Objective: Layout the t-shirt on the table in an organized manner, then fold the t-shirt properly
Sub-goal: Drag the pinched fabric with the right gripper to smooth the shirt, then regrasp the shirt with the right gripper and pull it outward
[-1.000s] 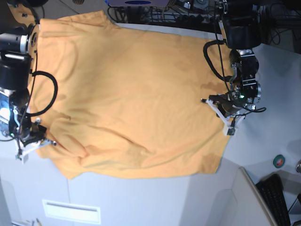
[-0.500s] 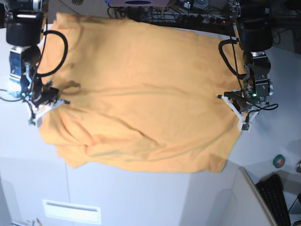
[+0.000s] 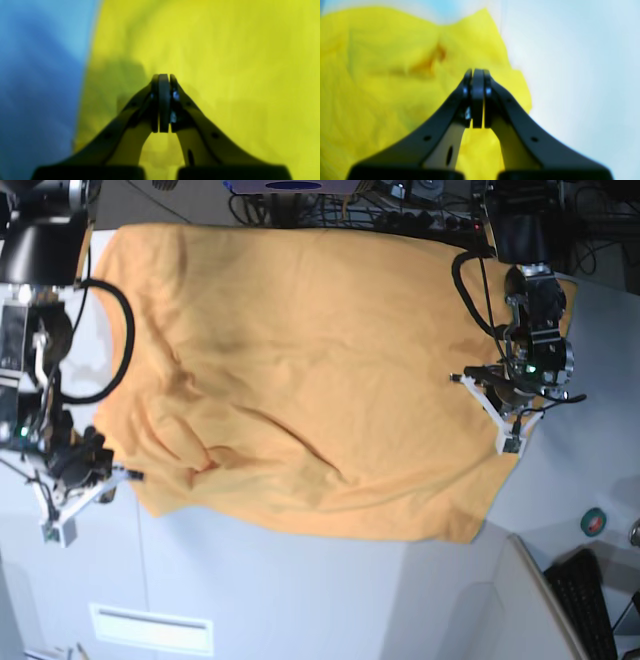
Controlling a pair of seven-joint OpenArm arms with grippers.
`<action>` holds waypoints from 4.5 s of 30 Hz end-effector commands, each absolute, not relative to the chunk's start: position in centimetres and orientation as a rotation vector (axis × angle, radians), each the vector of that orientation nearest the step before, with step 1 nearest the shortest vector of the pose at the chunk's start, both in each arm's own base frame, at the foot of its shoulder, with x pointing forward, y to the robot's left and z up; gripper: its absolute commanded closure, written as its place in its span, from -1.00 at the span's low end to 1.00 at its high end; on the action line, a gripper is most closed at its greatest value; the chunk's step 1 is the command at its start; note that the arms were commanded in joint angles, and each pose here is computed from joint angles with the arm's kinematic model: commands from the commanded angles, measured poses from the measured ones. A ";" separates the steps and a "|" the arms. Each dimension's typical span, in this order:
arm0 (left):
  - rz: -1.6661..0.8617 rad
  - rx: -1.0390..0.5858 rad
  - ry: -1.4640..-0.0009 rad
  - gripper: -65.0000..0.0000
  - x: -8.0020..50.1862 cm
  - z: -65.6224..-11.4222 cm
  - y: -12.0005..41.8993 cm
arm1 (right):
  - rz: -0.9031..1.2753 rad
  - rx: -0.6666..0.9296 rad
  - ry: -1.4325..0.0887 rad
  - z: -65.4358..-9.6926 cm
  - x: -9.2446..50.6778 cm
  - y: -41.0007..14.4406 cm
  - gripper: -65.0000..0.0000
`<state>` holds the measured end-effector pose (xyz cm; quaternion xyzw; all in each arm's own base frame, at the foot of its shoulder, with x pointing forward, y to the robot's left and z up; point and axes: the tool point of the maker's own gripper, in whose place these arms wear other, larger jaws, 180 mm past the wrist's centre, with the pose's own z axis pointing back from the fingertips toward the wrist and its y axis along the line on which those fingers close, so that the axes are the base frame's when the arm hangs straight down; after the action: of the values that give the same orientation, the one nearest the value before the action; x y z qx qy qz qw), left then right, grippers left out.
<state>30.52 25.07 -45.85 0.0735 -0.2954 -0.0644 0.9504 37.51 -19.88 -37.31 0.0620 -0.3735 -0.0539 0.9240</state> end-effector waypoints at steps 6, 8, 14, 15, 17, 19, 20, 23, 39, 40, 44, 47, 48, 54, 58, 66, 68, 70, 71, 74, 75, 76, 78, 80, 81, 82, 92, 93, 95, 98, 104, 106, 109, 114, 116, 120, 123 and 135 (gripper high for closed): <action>-0.128 0.051 -0.695 1.00 31.3 -44.3 20.6 | -0.246 0.144 -0.657 -40.3 43.4 -23.1 0.25; -0.166 0.034 -0.668 1.00 30.6 -45.2 19.3 | -0.280 0.142 -0.664 -41.6 44.1 -23.6 0.28; -0.178 0.023 -0.626 1.00 29.7 -46.6 18.9 | -0.103 0.078 -0.557 -45.4 43.4 -22.5 0.27; -0.176 0.023 -0.627 1.00 29.8 -46.5 18.9 | -0.075 0.083 -0.565 -45.5 43.5 -22.1 0.27; -0.177 0.025 -0.626 1.00 29.7 -46.6 19.0 | -0.066 0.091 -0.572 -45.8 43.1 -21.9 0.18; -0.178 0.027 -0.625 1.00 29.7 -46.6 19.1 | -0.064 0.094 -0.576 -45.9 43.2 -21.8 -0.09; -0.180 0.033 -0.625 1.00 29.7 -46.5 19.4 | -0.063 0.095 -0.575 -45.9 43.1 -21.7 -0.24; -0.182 0.039 -0.624 1.00 29.7 -46.5 19.7 | -0.056 0.092 -0.580 -46.0 43.1 -21.7 -0.39; -0.188 0.059 -0.621 1.00 29.7 -46.3 20.6 | -0.065 0.094 -0.610 -46.4 43.0 -21.3 1.00; -0.189 0.062 -0.621 1.00 29.7 -46.3 20.9 | -0.063 0.091 -0.615 -46.2 43.3 -21.4 1.00; -0.191 0.066 -0.620 1.00 29.7 -46.3 21.0 | -0.058 0.070 -0.655 -44.3 44.9 -22.6 1.00; -0.191 0.067 -0.620 1.00 29.7 -46.3 21.0 | -0.056 0.065 -0.684 -42.9 46.2 -22.9 1.00; -0.191 0.067 -0.620 1.00 29.7 -46.3 21.0 | -0.056 0.065 -0.693 -42.5 46.5 -22.9 1.00; -0.191 0.068 -0.623 1.00 29.8 -46.2 21.0 | -0.055 0.066 -0.719 -41.3 47.6 -22.9 1.00; -0.196 0.079 -0.621 1.00 29.7 -46.1 21.6 | -0.059 0.061 -0.759 -40.8 48.1 -23.1 1.00; -0.197 0.092 -0.619 1.00 29.7 -46.0 22.3 | -0.128 -0.020 -0.894 -39.2 49.4 -25.7 -0.01; -0.197 0.094 -0.619 1.00 29.7 -45.9 22.5 | -0.128 -0.020 -0.898 -38.9 49.6 -25.7 -0.01; -0.197 0.095 -0.621 1.00 29.7 -45.9 22.5 | -0.128 -0.020 -0.898 -38.8 49.7 -25.7 -0.01; -0.198 0.095 -0.622 1.00 29.8 -45.8 22.5 | -0.128 -0.020 -0.898 -38.8 49.7 -25.7 -0.01; -0.197 0.096 -0.630 1.00 29.9 -45.6 22.5 | -0.132 -0.018 -0.847 -39.7 49.0 -25.6 -0.01; -0.189 0.099 -0.625 1.00 29.6 -45.7 22.8 | -0.132 -0.017 -0.823 -40.1 48.6 -25.5 0.00; -0.169 0.103 -0.627 1.00 29.5 -45.7 23.2 | -0.132 -0.016 -0.800 -40.4 48.3 -25.5 0.02; -0.135 0.115 -0.634 1.00 29.5 -45.4 24.3 | -0.132 -0.018 -0.760 -41.5 47.3 -25.6 0.26; -0.111 0.127 -0.640 1.00 29.5 -45.1 25.2 | -0.128 -0.015 -0.745 -41.9 46.9 -25.5 0.75; -0.105 0.131 -0.642 1.00 29.6 -45.0 25.5 | -0.128 -0.015 -0.740 -42.1 46.7 -25.5 1.00; -0.102 0.134 -0.643 1.00 29.6 -44.9 25.7 | -0.131 -0.017 -0.739 -42.2 46.7 -25.6 1.00; -0.109 0.129 -0.627 1.00 29.0 -45.4 25.4 | -0.083 0.003 -0.501 -48.6 38.2 -23.6 1.00; -0.109 0.129 -0.628 1.00 29.1 -45.4 25.4 | -0.081 0.007 -0.479 -49.2 37.2 -23.4 1.00; -0.109 0.130 -0.631 1.00 29.2 -45.3 25.4 | -0.065 0.012 -0.449 -50.1 35.4 -22.9 1.00; -0.107 0.127 -0.630 1.00 29.3 -45.4 25.4 | -0.026 0.028 -0.436 -50.0 33.5 -21.6 1.00; -0.108 0.125 -0.632 1.00 29.4 -45.4 25.3 | 0.054 0.061 -0.451 -47.4 32.0 -19.0 1.00; -0.107 0.124 -0.632 1.00 29.4 -45.4 25.2 | 0.063 0.063 -0.439 -47.0 31.8 -18.8 1.00; -0.107 0.124 -0.632 1.00 29.4 -45.4 25.2 | 0.079 0.067 -0.428 -46.2 31.6 -18.3 1.00; -0.100 0.130 -0.630 1.00 29.2 -45.4 25.6 | 0.096 0.073 -0.570 -40.8 33.3 -17.9 1.00; -0.098 0.130 -0.630 1.00 29.2 -45.4 25.7 | 0.030 0.058 -0.645 -38.6 35.3 -19.9 1.00; -0.099 0.132 -0.630 1.00 29.1 -45.4 25.7 | -0.132 0.052 -0.713 -37.4 40.3 -24.4 1.00; -0.100 0.131 -0.631 1.00 29.3 -45.3 25.7 | -0.167 0.061 -0.638 -39.9 42.2 -25.3 1.00; -0.103 0.138 -0.627 1.00 29.0 -45.4 25.8 | -0.012 -0.042 -0.448 -47.5 41.7 -24.8 1.00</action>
<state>27.97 25.31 -46.53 0.0586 -0.2880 -0.0497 0.9545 39.44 -24.75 -49.38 -0.0226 -0.1926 -0.0045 0.9810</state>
